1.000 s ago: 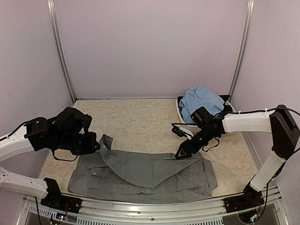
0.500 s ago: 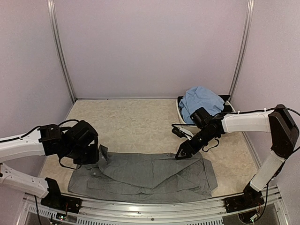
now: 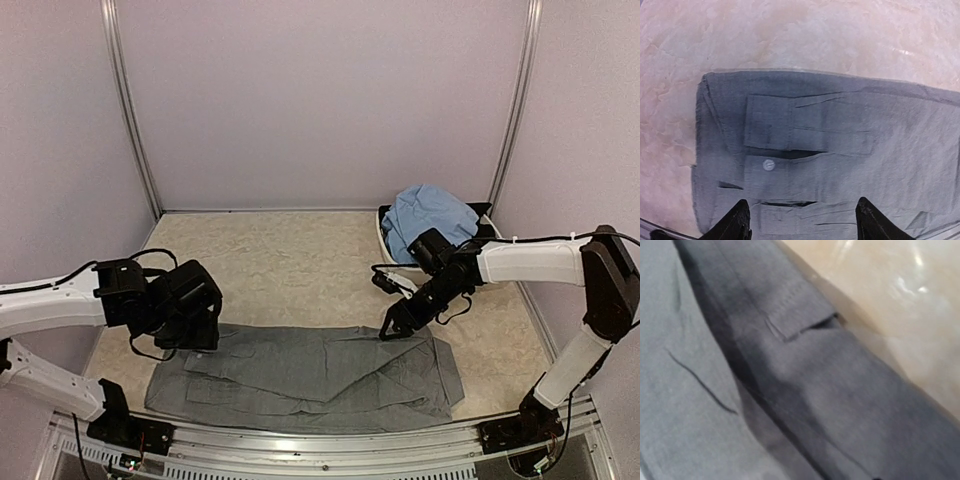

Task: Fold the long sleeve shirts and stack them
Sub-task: Fold the sleeve of the rectangle-folded shirt, then rotate the rectangle-folded shirt at the center of the board.

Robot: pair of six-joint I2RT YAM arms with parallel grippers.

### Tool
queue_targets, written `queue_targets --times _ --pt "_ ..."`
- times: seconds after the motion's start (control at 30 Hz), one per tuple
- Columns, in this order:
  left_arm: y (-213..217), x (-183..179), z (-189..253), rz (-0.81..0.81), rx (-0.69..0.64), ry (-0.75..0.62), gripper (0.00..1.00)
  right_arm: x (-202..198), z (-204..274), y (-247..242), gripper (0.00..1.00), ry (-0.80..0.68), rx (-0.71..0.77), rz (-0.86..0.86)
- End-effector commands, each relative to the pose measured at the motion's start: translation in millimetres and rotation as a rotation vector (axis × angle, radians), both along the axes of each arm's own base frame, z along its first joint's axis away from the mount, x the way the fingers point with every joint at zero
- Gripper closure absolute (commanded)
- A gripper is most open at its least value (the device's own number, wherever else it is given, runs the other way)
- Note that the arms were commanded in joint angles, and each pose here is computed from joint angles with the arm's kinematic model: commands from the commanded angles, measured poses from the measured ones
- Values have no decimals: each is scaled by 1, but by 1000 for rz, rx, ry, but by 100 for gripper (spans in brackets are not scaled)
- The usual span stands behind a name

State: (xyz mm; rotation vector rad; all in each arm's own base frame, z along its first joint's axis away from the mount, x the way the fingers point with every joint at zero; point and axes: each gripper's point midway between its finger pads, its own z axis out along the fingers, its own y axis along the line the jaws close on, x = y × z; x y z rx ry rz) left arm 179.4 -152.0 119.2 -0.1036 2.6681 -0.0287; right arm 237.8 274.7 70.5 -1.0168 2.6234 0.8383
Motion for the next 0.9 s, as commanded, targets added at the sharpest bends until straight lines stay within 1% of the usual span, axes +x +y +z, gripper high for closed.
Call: queue_targets --times 0.0,0.1,0.23,0.3,0.37,0.5,0.63,0.87 --pt "-68 28 22 -196 -127 -92 26 -12 15 -16 44 -30 -83 -67" --pt "-96 36 13 -295 -162 -84 20 -34 15 -21 44 -10 -106 -86" --pt "-114 45 -2 -371 -184 -65 17 -62 5 -22 44 30 -137 -93" --pt "-120 47 -11 -402 -196 -48 16 -71 -5 -21 45 50 -153 -89" --pt "-122 48 -17 -417 -210 -37 15 -71 -16 -21 45 57 -173 -91" --pt "-117 50 -22 -423 -204 -43 14 -61 -41 -18 45 63 -229 -85" --pt "-110 54 -20 -410 -181 -64 13 -41 -60 -14 45 34 -314 -69" --pt "-87 61 -18 -351 -180 -82 12 24 -63 16 46 -110 -398 -49"
